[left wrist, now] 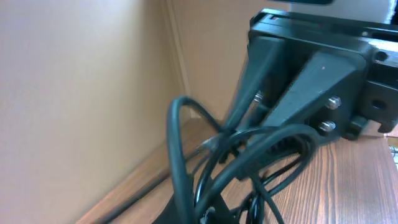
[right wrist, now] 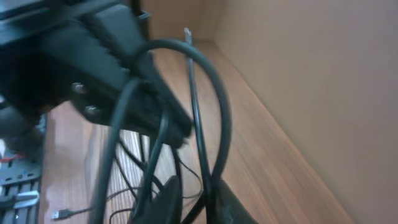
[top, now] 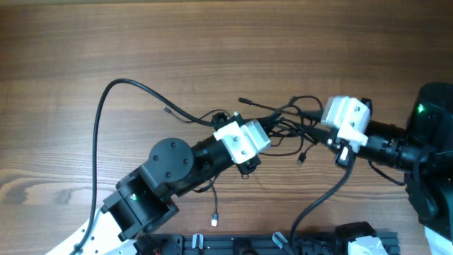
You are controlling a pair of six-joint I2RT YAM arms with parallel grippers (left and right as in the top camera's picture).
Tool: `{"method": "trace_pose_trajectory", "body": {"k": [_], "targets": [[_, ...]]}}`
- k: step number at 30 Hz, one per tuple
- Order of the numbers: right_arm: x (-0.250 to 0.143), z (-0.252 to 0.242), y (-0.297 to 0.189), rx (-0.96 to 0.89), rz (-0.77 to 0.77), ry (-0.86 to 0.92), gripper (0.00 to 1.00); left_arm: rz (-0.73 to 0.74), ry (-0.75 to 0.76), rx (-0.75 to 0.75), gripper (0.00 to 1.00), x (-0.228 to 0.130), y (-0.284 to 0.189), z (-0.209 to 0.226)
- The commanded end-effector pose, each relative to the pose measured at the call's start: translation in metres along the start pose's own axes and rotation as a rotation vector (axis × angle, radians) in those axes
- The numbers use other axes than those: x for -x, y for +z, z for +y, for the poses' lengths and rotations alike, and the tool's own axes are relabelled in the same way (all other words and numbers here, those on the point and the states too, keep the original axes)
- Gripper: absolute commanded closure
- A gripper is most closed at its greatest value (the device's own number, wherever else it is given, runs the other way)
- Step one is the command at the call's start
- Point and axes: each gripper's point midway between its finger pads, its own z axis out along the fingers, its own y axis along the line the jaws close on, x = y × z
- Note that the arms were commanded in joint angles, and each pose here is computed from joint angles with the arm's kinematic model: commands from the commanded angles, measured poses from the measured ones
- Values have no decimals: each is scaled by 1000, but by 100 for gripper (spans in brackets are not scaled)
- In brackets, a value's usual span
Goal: Untangle cables
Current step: 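Open the right gripper and release the strands, moving it right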
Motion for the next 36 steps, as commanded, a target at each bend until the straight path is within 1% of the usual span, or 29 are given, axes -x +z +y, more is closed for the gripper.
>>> {"method": "trace_pose_trajectory", "body": {"k": [1,3,4,7,11,15,18,19,21,23,26,31,32,34,35,36], "targets": [[13,9,-3,48,-55,-57,96,-36,24,-2,96,10,-4,1],[11,7,-3,35,-43,-56,96,-27,19,20,96,9,-4,4],[8,3,-3,16,-26,-48,96,-10,6,64,96,5,-4,12],[1,-9,-3,-51,20,1,96,31,-125,283,96,-6,-11,48],[-3,-14,-3,-82,42,7,96,42,-250,493,96,-16,-24,80],[1,-17,-4,-93,30,0,96,93,-293,567,96,-32,-32,88],[4,-33,-6,-171,28,68,96,134,-321,599,96,-44,-36,90],[4,-39,-7,-198,28,93,96,134,-362,652,96,-48,-41,96],[5,-39,-7,-203,26,89,96,120,-428,762,96,-54,-53,109],[4,-39,-7,-200,30,90,96,96,-475,823,96,-55,-60,115],[3,-38,-7,-198,33,93,96,63,-528,877,96,-55,-66,121],[3,-38,-7,-199,36,81,96,64,-531,862,96,-55,-64,120],[1,-41,-7,-217,42,104,96,64,-532,860,96,-55,-64,119],[-11,-65,-15,-370,90,249,96,53,-544,835,96,-52,-63,117],[-21,-79,-23,-473,125,324,88,45,-553,800,96,-48,-60,113],[-30,-90,-31,-562,151,384,51,31,-565,748,96,-42,-56,108]]}}
